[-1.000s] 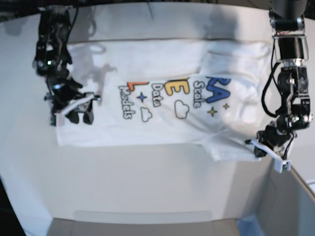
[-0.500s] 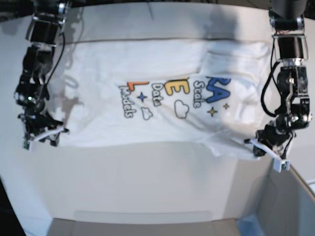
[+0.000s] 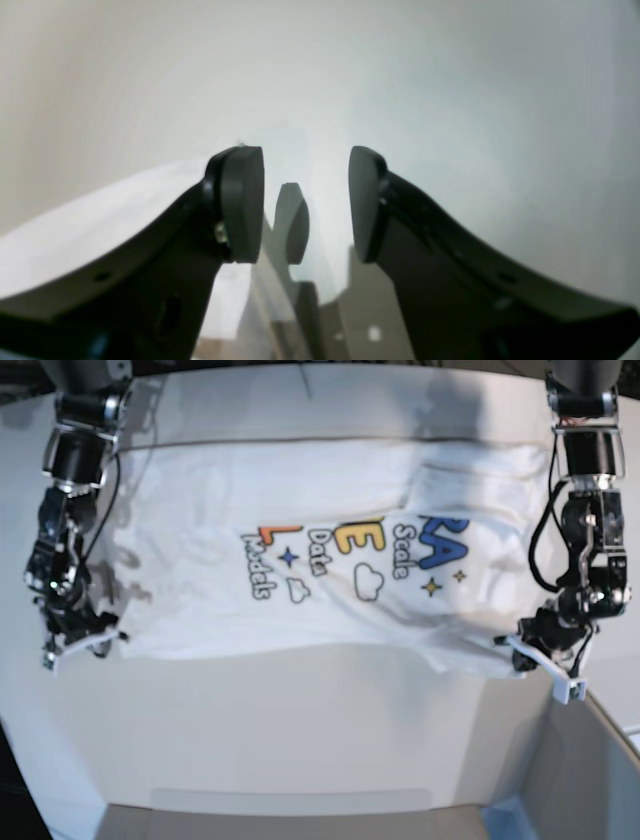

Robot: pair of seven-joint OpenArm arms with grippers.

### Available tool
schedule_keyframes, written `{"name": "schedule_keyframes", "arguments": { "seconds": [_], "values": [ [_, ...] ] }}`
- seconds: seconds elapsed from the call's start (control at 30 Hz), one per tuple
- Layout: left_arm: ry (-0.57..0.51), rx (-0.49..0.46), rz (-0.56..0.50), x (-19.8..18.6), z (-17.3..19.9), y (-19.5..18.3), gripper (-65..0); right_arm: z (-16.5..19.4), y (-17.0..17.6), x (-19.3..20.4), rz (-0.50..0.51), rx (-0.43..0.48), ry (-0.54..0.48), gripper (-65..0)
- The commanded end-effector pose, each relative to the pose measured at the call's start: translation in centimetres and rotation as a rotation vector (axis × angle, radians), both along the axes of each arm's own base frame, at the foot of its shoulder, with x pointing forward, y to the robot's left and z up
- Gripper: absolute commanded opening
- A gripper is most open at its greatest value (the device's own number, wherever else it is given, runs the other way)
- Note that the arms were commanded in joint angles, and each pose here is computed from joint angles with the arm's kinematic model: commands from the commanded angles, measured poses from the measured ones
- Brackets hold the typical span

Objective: Layout the t-shirt on the table in an organized manner, then fold the t-shirt properly
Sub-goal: 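Grasp the hem corner with the right gripper, left gripper holding the other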

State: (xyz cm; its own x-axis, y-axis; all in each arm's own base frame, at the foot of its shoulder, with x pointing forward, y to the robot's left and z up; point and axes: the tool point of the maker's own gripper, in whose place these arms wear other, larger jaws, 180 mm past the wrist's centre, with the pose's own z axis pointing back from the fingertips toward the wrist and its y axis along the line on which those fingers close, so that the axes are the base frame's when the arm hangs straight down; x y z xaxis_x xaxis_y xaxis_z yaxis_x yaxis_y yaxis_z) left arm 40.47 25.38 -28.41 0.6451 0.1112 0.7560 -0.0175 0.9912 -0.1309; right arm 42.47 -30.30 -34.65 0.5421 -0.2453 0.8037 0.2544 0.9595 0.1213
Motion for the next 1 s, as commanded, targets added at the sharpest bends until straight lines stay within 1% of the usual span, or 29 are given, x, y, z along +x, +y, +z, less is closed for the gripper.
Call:
{"name": "schedule_keyframes", "arguments": {
  "seconds": [0.0,0.13,0.33,0.5,0.7,0.97],
  "values": [
    [-0.062,0.017,0.001,0.9,2.1,0.5,-65.0,1.9,-0.1,1.4,0.015,-0.025,-0.051,-37.4],
    [-0.062,0.016,0.000,0.9,2.1,0.4,-65.0,0.6,1.7,1.7,0.091,-0.063,-0.002,-37.4],
    [-0.063,-0.004,-0.003,1.0,1.8,-0.3,-65.0,0.4,2.5,1.8,0.102,-0.051,-0.001,-37.4],
    [-0.061,-0.033,-0.013,1.1,1.4,-1.5,-65.0,0.8,2.9,1.9,0.108,-0.051,-0.014,-37.7],
    [-0.061,-0.041,-0.014,1.1,1.3,-1.8,-65.0,2.7,3.9,1.4,0.138,-0.076,-0.070,-37.7],
    [-0.061,-0.041,-0.014,1.1,1.3,-1.8,-65.0,-0.3,3.3,1.1,0.112,-0.043,0.005,-37.7]
  ]
}}
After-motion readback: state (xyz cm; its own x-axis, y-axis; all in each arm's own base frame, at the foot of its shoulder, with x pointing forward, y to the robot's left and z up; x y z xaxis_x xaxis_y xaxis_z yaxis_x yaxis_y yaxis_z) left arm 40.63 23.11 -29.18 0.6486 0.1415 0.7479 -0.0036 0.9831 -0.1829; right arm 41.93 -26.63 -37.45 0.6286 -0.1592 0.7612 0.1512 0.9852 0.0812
